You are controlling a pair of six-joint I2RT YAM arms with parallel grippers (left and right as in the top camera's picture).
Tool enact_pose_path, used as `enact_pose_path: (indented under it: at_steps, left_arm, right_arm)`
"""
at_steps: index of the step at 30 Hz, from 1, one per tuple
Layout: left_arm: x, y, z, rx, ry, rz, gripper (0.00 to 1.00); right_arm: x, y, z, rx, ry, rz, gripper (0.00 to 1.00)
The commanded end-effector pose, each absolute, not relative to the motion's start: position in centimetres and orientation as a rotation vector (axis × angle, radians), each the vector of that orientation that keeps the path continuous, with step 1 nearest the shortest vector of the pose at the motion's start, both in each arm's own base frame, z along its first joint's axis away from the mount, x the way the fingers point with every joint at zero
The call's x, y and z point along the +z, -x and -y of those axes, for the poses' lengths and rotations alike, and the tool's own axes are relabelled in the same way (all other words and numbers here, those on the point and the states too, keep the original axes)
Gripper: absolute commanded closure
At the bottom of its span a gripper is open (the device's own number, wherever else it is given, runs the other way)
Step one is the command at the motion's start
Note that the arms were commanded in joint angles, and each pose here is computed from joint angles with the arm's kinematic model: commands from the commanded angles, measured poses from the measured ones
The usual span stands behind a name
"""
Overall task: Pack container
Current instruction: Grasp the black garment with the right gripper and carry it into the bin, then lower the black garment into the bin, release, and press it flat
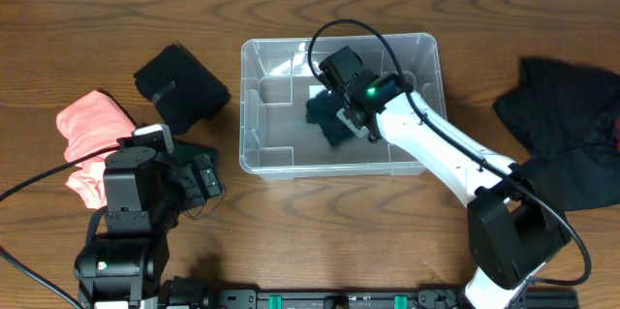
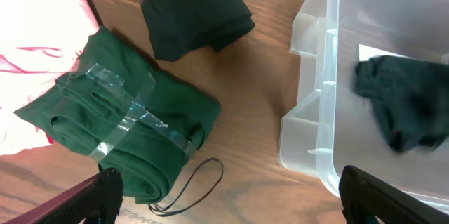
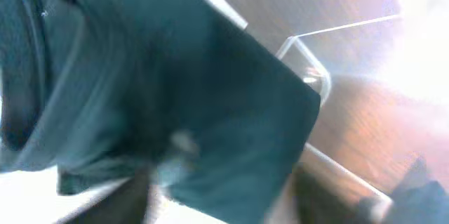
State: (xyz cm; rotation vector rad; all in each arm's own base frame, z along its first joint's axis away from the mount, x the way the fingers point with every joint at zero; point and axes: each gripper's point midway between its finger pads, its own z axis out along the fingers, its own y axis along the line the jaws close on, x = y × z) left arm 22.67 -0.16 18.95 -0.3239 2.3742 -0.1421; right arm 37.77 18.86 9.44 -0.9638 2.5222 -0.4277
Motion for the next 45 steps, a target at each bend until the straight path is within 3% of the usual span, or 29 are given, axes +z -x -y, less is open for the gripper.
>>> enact_pose_path:
  at_steps: [1,6,10,18,24,38,42,45]
  left_arm:
    - [19.7,-22.8,0.0,-0.137,0.333,-2.354,0.02]
    - [19.7,-22.8,0.0,-0.137,0.333,-2.356,0.02]
    - [19.6,-22.8,0.0,-0.137,0.333,-2.356,0.02]
    - [19.4,-22.7,0.0,-0.136,0.334,-2.364,0.02]
    - [19.4,-22.8,0.0,-0.136,0.334,-2.363,0.02]
    - [19.4,-22.8,0.0,-0.135,0.334,-2.363,0.02]
    - [19.5,-22.8,0.0,-0.135,0.334,-2.362,0.02]
    - [19.5,-22.8,0.0,-0.135,0.334,-2.362,0.02]
  right_arm:
    - [16.1,-38.6,-18.7,-0.478,0.822,-2.367,0.01]
    - [24.9,-39.7,-13.2,-0.537,0.516,-2.208,0.01]
    - [25.5,-40.5,-4.8,-0.620,0.273,-2.281,0.01]
    - [14.3,-38.0,10.5,-0.790,-0.077,-2.684,0.01]
    - [6.1,-34.2,15.0,-0.849,-0.239,-2.909,0.01]
    - [0.9,-32.5,20.3,-0.937,-0.424,-2.960,0.01]
    - [-0.2,-32.2,20.2,-0.860,-0.447,-2.993,0.21]
    - [-0.2,-32.6,19.7,-0.825,-0.437,-2.990,0.55]
